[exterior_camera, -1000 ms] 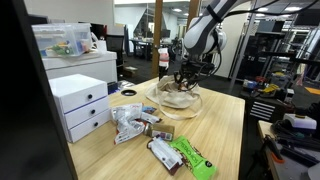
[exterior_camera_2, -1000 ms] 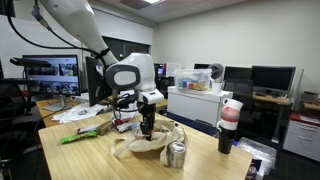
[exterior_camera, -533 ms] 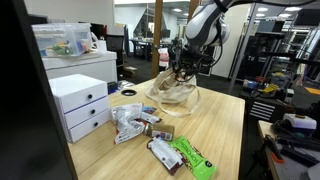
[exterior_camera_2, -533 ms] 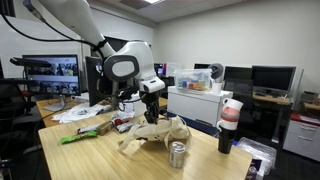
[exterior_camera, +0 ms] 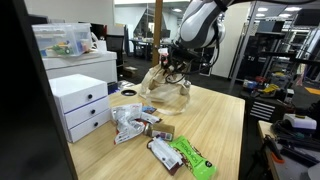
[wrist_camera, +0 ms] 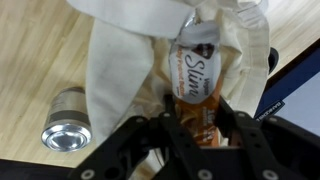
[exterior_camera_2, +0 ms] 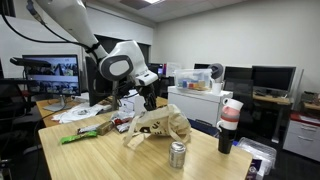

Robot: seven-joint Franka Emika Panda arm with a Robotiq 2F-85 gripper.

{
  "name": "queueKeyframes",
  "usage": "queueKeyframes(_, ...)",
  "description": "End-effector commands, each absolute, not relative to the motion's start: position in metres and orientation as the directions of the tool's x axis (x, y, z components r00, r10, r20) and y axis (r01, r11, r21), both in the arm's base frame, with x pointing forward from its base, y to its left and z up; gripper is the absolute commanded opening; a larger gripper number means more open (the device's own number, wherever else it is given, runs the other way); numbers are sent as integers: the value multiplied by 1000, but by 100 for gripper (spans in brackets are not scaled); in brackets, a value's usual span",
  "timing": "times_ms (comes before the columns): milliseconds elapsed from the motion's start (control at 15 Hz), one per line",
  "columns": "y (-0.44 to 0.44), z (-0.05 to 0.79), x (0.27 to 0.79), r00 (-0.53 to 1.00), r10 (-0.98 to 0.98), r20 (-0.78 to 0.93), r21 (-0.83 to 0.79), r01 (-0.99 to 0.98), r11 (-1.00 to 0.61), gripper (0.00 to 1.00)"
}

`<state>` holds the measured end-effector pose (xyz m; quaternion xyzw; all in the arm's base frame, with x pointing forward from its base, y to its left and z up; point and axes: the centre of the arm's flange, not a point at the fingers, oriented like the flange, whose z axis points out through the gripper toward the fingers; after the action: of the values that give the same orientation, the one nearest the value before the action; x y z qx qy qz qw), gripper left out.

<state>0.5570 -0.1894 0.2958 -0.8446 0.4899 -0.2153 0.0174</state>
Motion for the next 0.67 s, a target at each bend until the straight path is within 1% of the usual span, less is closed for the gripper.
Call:
queueKeyframes(0,-155,285,560,469,-761,448,-176,-788,-590,17)
queueKeyframes(333,-120,267,570,544,-608,578,-66,-711,-700,17)
queueKeyframes(600,-97,265,575,585,-549,597,-29,-668,-744,17)
